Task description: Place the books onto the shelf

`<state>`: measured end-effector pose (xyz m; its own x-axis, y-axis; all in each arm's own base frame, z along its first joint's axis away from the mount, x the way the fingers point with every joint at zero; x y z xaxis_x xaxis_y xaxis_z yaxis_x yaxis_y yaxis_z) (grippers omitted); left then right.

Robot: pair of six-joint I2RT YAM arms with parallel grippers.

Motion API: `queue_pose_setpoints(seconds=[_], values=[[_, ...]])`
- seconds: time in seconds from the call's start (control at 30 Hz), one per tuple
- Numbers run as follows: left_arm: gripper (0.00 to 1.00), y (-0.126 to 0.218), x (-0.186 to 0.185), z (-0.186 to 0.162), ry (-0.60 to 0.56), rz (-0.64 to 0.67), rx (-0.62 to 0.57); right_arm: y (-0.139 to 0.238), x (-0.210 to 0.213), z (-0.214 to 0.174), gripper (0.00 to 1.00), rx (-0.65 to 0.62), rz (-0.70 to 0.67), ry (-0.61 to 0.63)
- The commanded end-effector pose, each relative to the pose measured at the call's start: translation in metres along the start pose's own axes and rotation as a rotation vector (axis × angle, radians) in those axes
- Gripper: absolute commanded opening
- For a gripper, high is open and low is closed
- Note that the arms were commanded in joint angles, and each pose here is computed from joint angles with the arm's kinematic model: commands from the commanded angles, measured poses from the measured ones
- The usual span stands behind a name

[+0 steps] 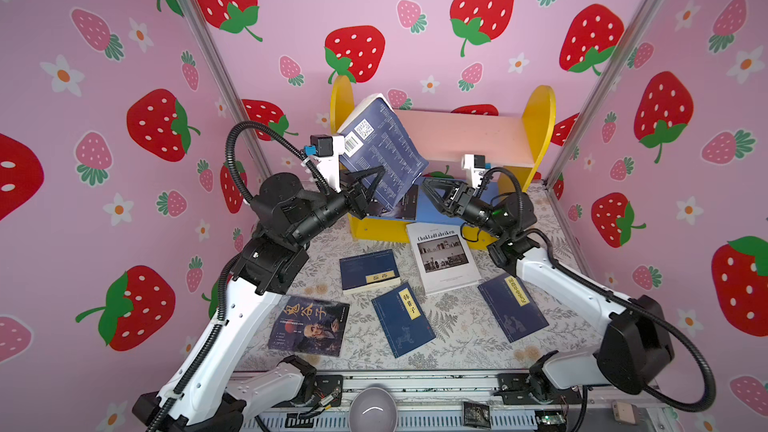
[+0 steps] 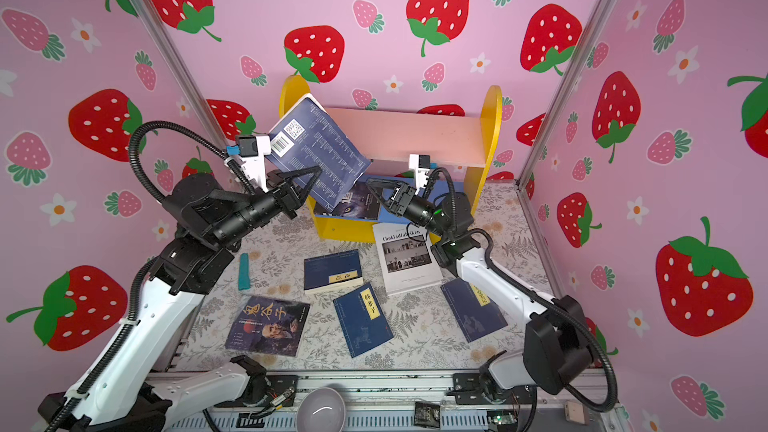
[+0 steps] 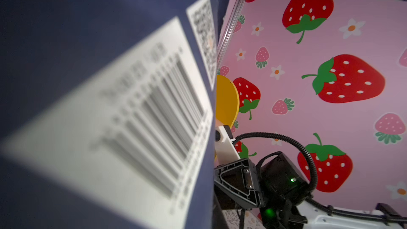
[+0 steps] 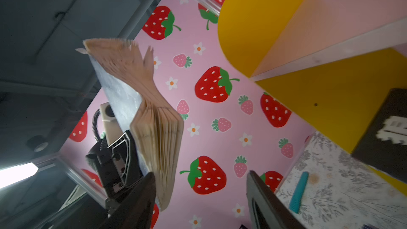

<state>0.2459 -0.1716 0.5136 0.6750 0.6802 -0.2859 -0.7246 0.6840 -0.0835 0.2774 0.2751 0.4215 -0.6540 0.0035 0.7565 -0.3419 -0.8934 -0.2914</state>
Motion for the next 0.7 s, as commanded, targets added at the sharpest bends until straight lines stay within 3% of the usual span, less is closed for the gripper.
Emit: queue_pose_setpoints(seconds=[0.0, 0.13, 0.27, 0.3, 0.33, 0.5, 0.67], values=[[0.00, -0.004, 0.025, -0.023, -0.300, 0.249, 0.139, 0.022, -0.014, 0.012, 0.77, 0.010, -0.215, 0.113], [0.00, -0.032, 0.026, -0.050, -0.489, 0.345, 0.257, 0.031, -0.003, 0.032, 0.82, 0.050, -0.273, 0.179], [0.00, -0.064, 0.020, -0.078, -0.726, 0.446, 0.319, 0.032, 0.011, 0.042, 0.85, 0.068, -0.241, 0.175], [0.00, -0.070, 0.019, -0.084, -0.780, 0.470, 0.323, 0.032, 0.013, 0.043, 0.88, 0.077, -0.230, 0.169], [0.00, -0.076, 0.019, -0.090, -0.822, 0.484, 0.327, 0.031, 0.015, 0.043, 0.97, 0.084, -0.220, 0.161], [0.00, -0.091, 0.013, -0.113, -0.993, 0.523, 0.300, 0.040, -0.002, 0.038, 1.00, 0.118, -0.228, 0.026], [0.00, -0.096, 0.001, -0.126, -1.120, 0.517, 0.237, 0.044, -0.023, 0.026, 0.96, 0.149, -0.256, -0.101]])
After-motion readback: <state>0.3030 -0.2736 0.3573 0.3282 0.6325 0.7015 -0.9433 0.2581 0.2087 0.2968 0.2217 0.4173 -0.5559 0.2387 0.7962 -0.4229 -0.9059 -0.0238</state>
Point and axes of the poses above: each gripper's point midway between its finger pads, its own y axis back along the fingers, its own x axis along the line the jaws close on, z = x × y, the point moved 5 cm from there along y, back along the fingers, and after that the axes turned 3 degrees about y, right-handed, at the moved point
